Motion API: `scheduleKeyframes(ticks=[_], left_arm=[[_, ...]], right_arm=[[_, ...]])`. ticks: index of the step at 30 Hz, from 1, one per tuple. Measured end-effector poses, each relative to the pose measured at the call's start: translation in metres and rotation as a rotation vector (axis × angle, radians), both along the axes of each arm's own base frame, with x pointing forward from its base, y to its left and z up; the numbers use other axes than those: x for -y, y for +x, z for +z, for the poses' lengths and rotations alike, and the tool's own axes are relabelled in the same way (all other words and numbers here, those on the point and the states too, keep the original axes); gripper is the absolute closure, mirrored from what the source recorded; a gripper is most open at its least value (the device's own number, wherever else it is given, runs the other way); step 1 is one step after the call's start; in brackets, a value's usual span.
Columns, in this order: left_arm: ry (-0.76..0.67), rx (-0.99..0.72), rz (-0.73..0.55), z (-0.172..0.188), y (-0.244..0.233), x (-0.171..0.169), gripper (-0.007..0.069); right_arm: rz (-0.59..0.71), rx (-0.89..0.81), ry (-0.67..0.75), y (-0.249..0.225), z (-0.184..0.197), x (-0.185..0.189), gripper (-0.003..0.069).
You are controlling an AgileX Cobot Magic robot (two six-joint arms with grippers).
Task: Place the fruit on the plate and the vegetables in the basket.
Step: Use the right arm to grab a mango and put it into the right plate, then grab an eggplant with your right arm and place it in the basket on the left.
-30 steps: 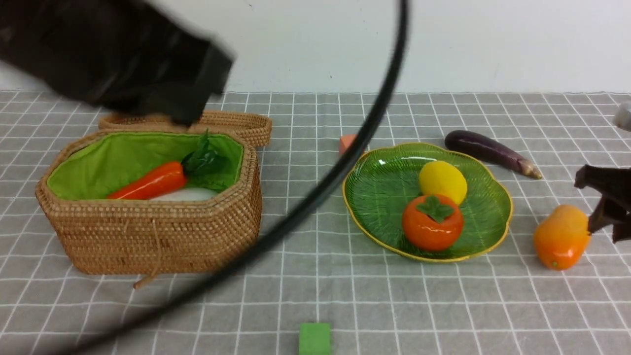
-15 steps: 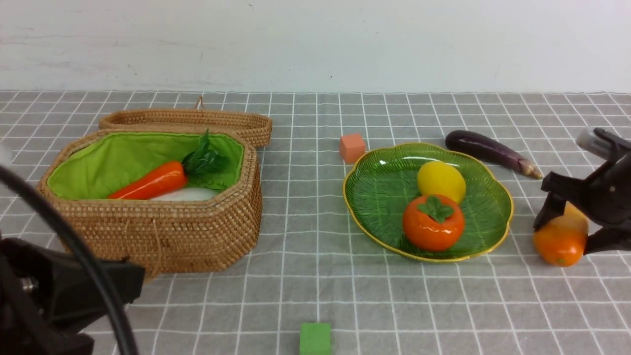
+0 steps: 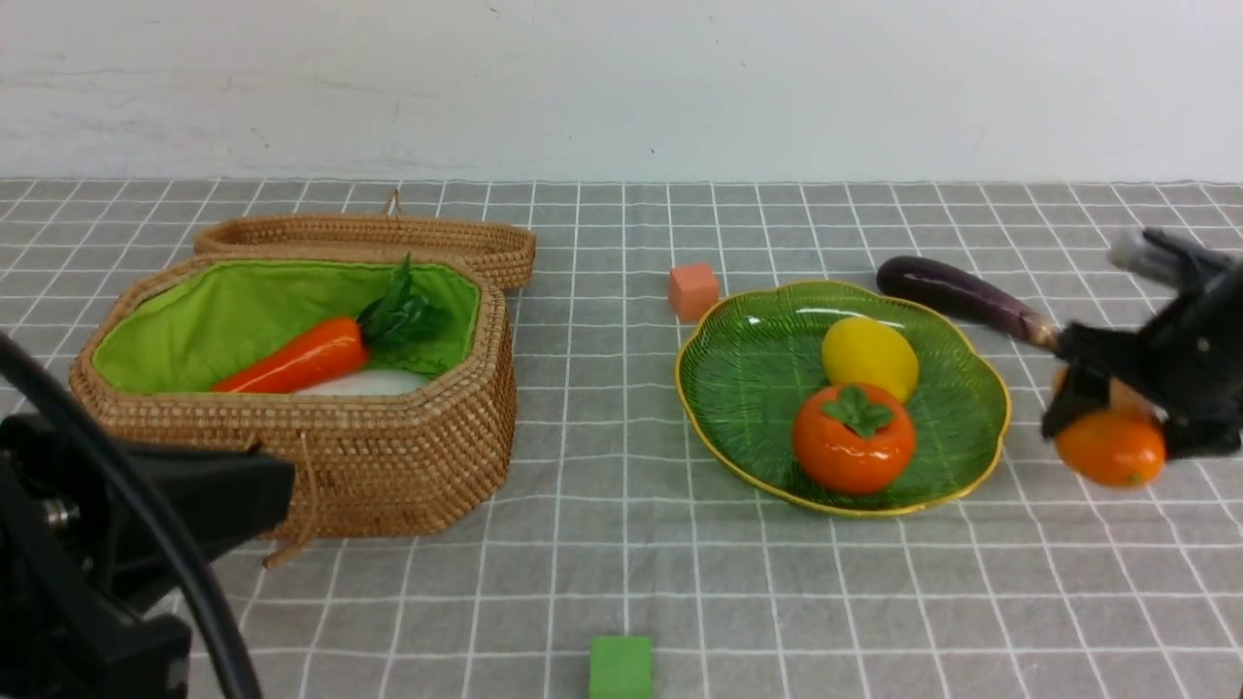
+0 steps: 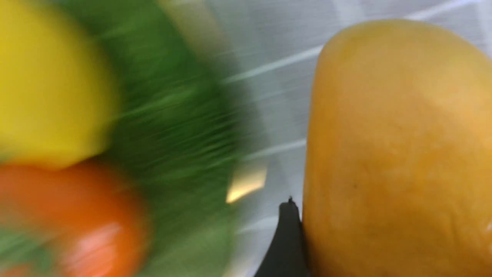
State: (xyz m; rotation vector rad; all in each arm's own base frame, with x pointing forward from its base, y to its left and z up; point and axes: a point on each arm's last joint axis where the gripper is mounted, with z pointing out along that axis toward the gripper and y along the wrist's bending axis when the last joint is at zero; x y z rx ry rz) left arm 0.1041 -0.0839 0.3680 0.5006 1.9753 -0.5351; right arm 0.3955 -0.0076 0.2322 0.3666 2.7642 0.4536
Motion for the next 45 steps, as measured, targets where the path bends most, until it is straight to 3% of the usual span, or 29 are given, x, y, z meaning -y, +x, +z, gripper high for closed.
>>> scheduleKeyframes(ticks=[2,4,9,15,17,20,24,29,32,34,36,40,45], left_arm=[[-0.007,0.008,0.001,0.001,0.001,0.001,0.0638],[-0.012,0.01,0.002,0.0,0.004,0.003,0.0638],[-0.012,0.006,0.002,-0.001,0.005,0.005,0.0638],[-0.014,0.008,0.002,0.0,0.006,0.005,0.0638],[-0.014,0.008,0.002,0.0,0.006,0.005,0.0638],[-0.014,0.008,0.002,0.0,0.006,0.005,0.0638],[-0.014,0.008,0.002,0.0,0.006,0.005,0.0638],[-0.021,0.016,0.002,0.0,0.006,0.005,0.0638],[-0.035,0.033,0.001,0.002,0.006,0.006,0.0638],[-0.046,0.047,0.0,0.004,0.007,0.006,0.0638],[-0.075,0.061,-0.003,0.006,0.007,0.007,0.0638],[-0.115,0.059,-0.008,0.008,0.007,0.009,0.0638],[-0.131,0.046,-0.01,0.008,0.006,0.009,0.0638]], right_arm=[[0.069,0.058,0.025,0.0,0.019,-0.022,0.0095],[0.213,0.176,0.084,0.005,0.043,-0.077,0.0095],[0.328,0.289,0.102,0.023,0.034,-0.146,0.0095],[0.261,0.258,0.116,0.052,-0.009,-0.164,0.009],[0.244,0.245,0.118,0.056,-0.017,-0.165,0.0055],[0.24,0.243,0.114,0.058,-0.019,-0.165,-0.001],[0.252,0.241,0.111,0.055,-0.012,-0.165,-0.0019],[0.29,0.248,0.079,0.045,0.014,-0.155,0.0043],[0.316,0.286,-0.011,0.036,0.044,-0.131,0.0127],[0.322,0.319,-0.098,0.036,0.057,-0.106,0.0182],[0.317,0.365,-0.217,0.043,0.067,-0.058,0.0242],[0.334,0.379,-0.264,0.064,0.054,-0.001,0.0244],[0.459,0.42,-0.272,0.1,0.014,0.033,0.016]])
